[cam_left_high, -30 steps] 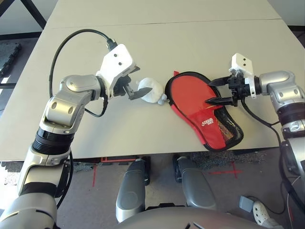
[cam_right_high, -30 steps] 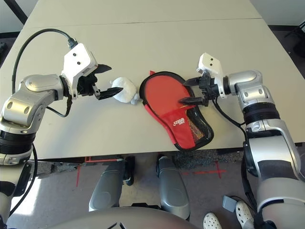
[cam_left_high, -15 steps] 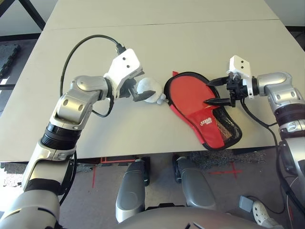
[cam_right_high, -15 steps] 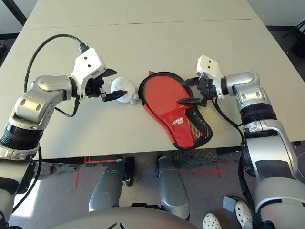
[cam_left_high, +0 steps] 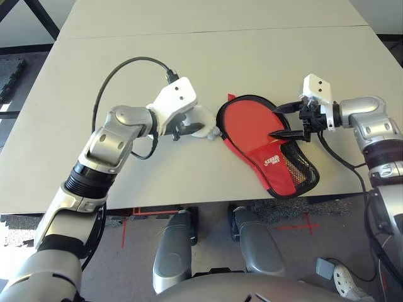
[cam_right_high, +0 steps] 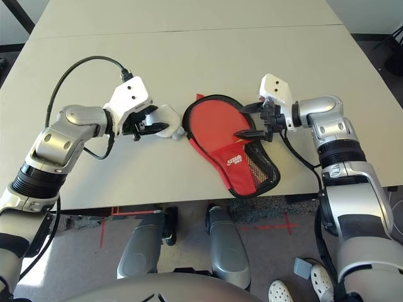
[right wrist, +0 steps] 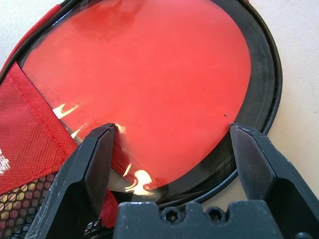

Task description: Store the ping-pong paddle in its case and zip it.

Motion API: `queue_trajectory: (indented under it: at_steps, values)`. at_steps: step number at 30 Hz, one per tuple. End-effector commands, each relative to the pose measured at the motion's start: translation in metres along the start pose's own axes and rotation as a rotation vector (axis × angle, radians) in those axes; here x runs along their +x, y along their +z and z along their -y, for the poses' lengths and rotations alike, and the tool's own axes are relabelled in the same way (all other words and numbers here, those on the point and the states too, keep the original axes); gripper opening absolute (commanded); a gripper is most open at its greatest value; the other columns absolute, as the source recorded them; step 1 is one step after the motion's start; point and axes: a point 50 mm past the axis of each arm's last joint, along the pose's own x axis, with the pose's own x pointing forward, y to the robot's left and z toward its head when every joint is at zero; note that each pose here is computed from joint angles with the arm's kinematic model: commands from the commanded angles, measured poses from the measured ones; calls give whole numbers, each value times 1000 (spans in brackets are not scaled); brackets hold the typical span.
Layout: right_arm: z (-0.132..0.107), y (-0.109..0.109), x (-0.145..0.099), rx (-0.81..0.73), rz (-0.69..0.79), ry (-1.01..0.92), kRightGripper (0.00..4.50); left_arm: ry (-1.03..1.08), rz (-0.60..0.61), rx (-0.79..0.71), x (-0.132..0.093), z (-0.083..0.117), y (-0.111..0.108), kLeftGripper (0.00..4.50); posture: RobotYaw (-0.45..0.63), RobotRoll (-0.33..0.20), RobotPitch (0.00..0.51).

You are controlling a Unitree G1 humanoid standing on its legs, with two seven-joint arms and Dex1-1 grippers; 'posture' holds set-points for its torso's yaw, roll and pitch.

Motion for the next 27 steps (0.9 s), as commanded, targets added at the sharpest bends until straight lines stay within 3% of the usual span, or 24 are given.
queue_trajectory:
  at_steps: [1,5,15,27]
  values:
    - [-13,-29,9,71,-113,47,4500,-42,-46,7,-3,2,-5,126,56,0,260]
    - [-16,-31,11,69,-119,51,4500,-16,-51,32,-8,-7,2,52,54,0,262]
    - [-20,-35,12,78,-138,49,4500,131,-1,137,-17,-46,42,52,34,0,265]
    - [-29,-41,14,75,-160,67,4500,370,113,150,18,-85,68,52,11,0,268]
